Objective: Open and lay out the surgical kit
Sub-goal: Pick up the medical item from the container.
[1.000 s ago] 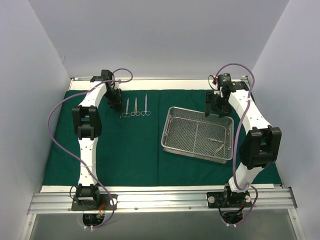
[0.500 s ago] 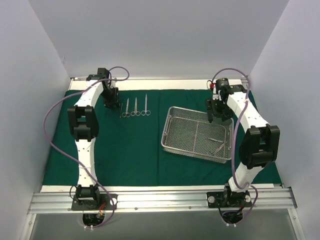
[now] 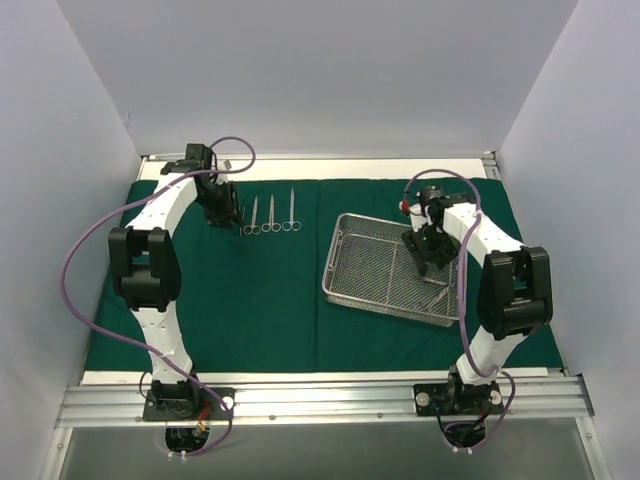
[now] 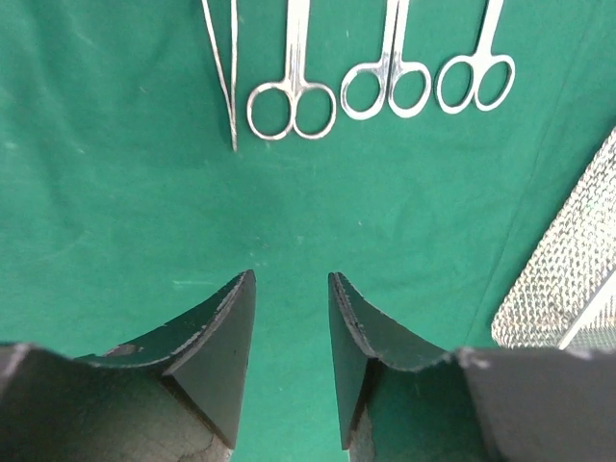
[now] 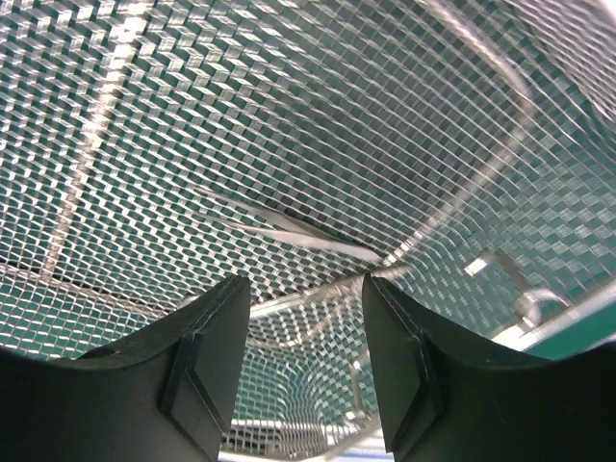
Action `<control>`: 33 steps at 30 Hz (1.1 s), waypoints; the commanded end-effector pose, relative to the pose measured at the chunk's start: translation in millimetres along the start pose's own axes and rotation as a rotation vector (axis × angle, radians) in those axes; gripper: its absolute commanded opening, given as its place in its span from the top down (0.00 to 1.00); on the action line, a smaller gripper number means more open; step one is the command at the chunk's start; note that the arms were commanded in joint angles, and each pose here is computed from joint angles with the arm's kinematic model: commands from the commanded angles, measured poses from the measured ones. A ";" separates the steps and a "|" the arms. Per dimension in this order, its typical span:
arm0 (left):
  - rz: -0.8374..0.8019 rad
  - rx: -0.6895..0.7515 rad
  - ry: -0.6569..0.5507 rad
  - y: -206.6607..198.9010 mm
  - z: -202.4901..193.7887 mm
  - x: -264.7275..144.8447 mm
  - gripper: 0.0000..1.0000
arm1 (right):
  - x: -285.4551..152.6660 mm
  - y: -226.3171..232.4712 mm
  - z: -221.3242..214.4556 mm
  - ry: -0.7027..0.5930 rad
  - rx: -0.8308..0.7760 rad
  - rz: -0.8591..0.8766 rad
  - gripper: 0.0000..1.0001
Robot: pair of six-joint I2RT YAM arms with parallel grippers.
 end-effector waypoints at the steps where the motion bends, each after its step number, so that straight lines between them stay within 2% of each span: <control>1: -0.068 -0.012 -0.053 -7.0 13.4 -3.6 0.56 | -3.7 7.6 0.6 -0.038 -0.111 -0.017 0.50; 13: -0.102 -0.006 -0.075 -15.8 25.7 -14.7 0.56 | 21.7 14.8 9.1 -0.032 -0.144 -0.006 0.56; 22: -0.092 0.004 -0.089 -16.0 23.1 -25.5 0.56 | 13.1 19.7 1.2 -0.068 -0.130 0.004 0.58; 33: -0.095 0.006 -0.068 -15.0 13.7 -24.9 0.56 | 21.2 21.9 -1.2 -0.043 -0.153 -0.025 0.58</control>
Point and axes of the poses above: each gripper's point midway between its finger pads, its own x axis out along the fingers, its own y axis along the line the jaws close on, z = x × y, the point moved 1 cm from there along -x, back along the fingers, and after that the axes turned 2 degrees about x, right-handed, at the moved point
